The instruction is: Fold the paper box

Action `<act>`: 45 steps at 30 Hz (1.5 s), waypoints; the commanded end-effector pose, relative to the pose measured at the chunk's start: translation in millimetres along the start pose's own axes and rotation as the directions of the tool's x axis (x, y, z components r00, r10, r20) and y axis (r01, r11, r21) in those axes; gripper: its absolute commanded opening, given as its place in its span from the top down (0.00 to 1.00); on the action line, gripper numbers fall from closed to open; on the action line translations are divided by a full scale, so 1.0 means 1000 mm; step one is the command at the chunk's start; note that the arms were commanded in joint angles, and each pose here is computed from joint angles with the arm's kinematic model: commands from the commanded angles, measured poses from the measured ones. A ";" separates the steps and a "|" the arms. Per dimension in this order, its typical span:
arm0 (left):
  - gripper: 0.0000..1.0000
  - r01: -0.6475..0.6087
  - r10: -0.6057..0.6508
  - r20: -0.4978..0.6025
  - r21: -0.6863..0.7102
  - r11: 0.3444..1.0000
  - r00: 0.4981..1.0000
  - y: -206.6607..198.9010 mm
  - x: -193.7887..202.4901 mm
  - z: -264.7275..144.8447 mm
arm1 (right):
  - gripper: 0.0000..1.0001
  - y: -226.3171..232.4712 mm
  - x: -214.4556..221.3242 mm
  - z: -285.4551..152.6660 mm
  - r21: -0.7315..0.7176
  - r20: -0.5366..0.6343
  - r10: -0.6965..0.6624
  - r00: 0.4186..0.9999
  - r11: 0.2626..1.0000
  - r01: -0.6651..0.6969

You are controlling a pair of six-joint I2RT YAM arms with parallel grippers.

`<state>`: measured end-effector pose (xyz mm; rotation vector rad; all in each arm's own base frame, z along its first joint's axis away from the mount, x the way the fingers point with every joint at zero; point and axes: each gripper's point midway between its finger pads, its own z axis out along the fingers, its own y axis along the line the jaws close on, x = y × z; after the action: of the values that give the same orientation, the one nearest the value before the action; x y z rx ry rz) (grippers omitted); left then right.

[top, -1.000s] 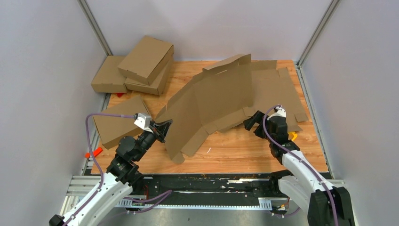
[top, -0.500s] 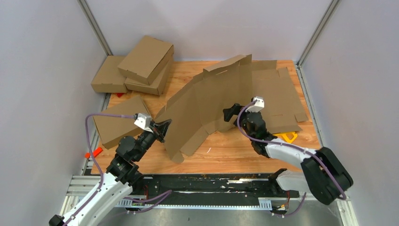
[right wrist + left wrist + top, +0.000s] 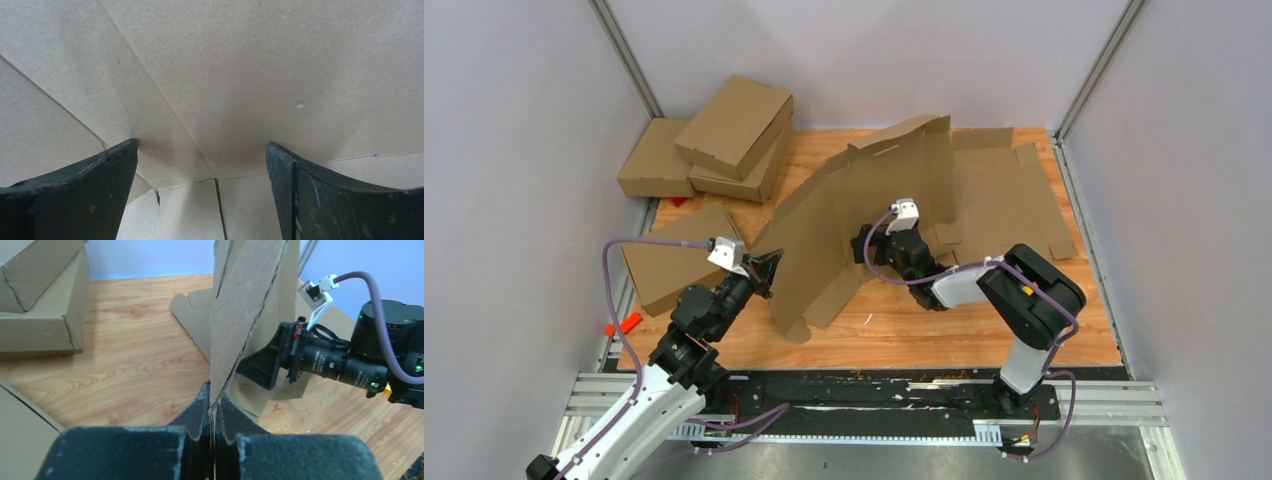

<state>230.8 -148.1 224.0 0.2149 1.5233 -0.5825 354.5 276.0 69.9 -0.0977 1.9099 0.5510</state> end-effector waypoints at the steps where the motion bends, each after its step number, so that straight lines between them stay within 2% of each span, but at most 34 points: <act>1: 1.00 -0.039 0.040 0.032 -0.008 0.999 0.999 0.001 -0.012 -0.001 | 0.00 0.020 -0.011 0.026 -0.031 0.012 -0.054 0.998 0.998 0.054; 7: 1.00 -0.037 0.038 0.043 -0.014 0.999 0.998 0.003 -0.013 -0.004 | 0.00 0.003 -0.038 0.007 0.060 0.133 -0.059 0.989 0.997 0.052; 17: 1.00 -0.035 0.035 0.043 0.006 0.999 0.998 -0.001 -0.011 -0.005 | 0.00 -0.021 -0.071 -0.047 0.139 0.224 -0.016 0.974 0.990 -0.015; 20: 1.00 -0.033 0.032 0.044 0.023 0.999 0.999 -0.004 -0.011 -0.005 | 0.00 -0.041 -0.072 -0.062 0.268 0.160 -0.034 0.987 0.963 -0.010; 23: 1.00 -0.029 0.028 0.034 0.045 0.999 0.999 -0.007 -0.007 -0.004 | 0.02 -0.079 -0.067 -0.086 0.498 0.039 -0.069 0.997 0.866 0.041; 25: 1.00 -0.026 0.024 0.029 0.057 0.998 0.999 -0.009 -0.005 -0.004 | 0.04 -0.092 -0.068 -0.103 0.547 0.023 -0.069 0.997 0.836 0.045; 28: 1.00 -0.021 0.020 0.022 0.075 0.997 1.000 -0.012 -0.003 -0.004 | 0.05 -0.091 -0.068 -0.118 0.427 0.075 0.025 0.997 0.902 -0.055; 30: 1.00 -0.018 0.017 0.020 0.081 0.997 1.000 -0.014 -0.003 -0.004 | 0.05 -0.104 -0.070 -0.130 0.368 0.140 0.125 0.982 0.915 -0.168; 32: 1.00 -0.016 0.015 0.015 0.084 0.996 1.000 -0.014 -0.001 -0.004 | 0.10 -0.115 -0.073 -0.142 0.327 0.200 0.202 0.959 0.909 -0.259; 34: 1.00 -0.016 0.015 0.013 0.092 0.996 1.000 -0.015 -0.001 -0.004 | 0.14 -0.127 -0.074 -0.154 0.326 0.237 0.206 0.949 0.904 -0.278; 36: 1.00 -0.015 0.014 0.014 0.095 0.995 1.000 -0.016 -0.001 -0.003 | 0.05 -0.134 -0.076 -0.162 0.341 0.204 0.179 0.962 0.908 -0.242; 38: 1.00 -0.016 0.015 0.013 0.114 0.993 1.000 -0.020 -0.002 -0.004 | 0.03 -0.141 -0.077 -0.165 0.355 0.138 0.186 0.973 0.908 -0.224; 40: 1.00 -0.017 0.016 0.012 0.128 0.992 1.000 -0.022 -0.002 -0.004 | 0.08 -0.144 -0.077 -0.159 0.325 0.088 0.226 0.970 0.914 -0.243; 41: 1.00 -0.018 0.016 0.013 0.139 0.990 1.000 -0.024 -0.002 -0.005 | 0.09 -0.142 -0.077 -0.153 0.280 0.063 0.256 0.965 0.923 -0.263; 42: 1.00 -0.019 0.016 0.019 0.153 0.988 1.000 -0.026 -0.004 -0.006 | 0.02 -0.141 -0.078 -0.147 0.237 0.042 0.305 0.951 0.922 -0.306; 43: 1.00 -0.022 0.018 0.024 0.167 0.986 1.000 -0.029 -0.005 -0.006 | 0.01 -0.144 -0.075 -0.142 0.223 0.018 0.363 0.932 0.907 -0.357; 45: 1.00 -0.029 0.024 0.033 0.188 0.982 0.999 -0.033 -0.007 -0.008 | 0.03 -0.144 -0.086 -0.127 0.159 0.004 0.422 0.907 0.895 -0.417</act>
<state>218.1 -160.3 233.4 0.2957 1.4689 -0.6594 307.6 47.0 122.7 0.4772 1.9711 0.3583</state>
